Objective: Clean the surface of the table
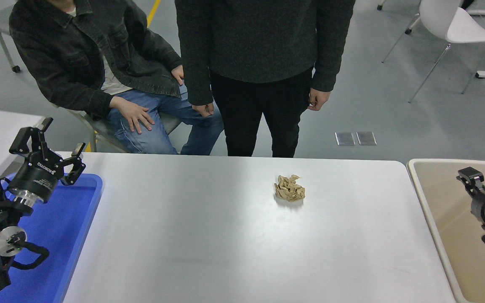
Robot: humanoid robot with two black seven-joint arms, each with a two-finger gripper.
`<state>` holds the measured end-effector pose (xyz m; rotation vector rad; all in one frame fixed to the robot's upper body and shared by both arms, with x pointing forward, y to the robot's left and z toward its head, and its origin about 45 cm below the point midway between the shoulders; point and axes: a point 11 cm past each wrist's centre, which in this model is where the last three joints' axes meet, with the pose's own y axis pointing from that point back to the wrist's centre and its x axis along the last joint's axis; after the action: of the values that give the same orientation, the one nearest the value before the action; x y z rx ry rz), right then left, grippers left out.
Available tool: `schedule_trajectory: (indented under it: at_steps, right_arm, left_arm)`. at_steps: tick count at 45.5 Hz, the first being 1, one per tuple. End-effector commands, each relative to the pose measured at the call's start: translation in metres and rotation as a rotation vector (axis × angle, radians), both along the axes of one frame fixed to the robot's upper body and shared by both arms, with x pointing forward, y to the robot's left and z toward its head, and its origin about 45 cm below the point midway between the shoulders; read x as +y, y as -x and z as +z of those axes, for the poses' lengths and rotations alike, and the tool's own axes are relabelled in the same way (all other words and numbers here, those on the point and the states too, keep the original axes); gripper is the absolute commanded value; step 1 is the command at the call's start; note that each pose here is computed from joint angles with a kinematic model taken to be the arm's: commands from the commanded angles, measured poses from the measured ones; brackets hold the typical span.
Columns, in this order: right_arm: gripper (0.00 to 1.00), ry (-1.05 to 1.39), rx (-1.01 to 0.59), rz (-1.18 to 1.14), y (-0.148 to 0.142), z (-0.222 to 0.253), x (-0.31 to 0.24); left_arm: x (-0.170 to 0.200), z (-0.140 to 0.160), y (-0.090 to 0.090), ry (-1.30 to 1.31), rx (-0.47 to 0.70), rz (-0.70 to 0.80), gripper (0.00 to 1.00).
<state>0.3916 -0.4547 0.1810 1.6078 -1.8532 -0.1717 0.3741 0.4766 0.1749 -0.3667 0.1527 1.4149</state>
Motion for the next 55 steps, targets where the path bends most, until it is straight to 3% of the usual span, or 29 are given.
schedule_trajectory:
  at_steps: [1,24,55]
  right_arm:
    - [1.00,-0.206,-0.187,0.039,-0.028,0.028,0.054]
    - [1.00,-0.665,-0.404,-0.038,-0.030,-0.007,0.163]
    - [1.00,-0.692,-0.467,-0.129,-0.024,-0.020,0.148]
  left_arm:
    - [0.000,0.000,0.000,0.000,0.000,0.000,1.00]
    - [0.000,0.000,0.000,0.000,0.000,0.000,1.00]
    - [0.000,0.000,0.000,-0.001,0.000,0.001,1.00]
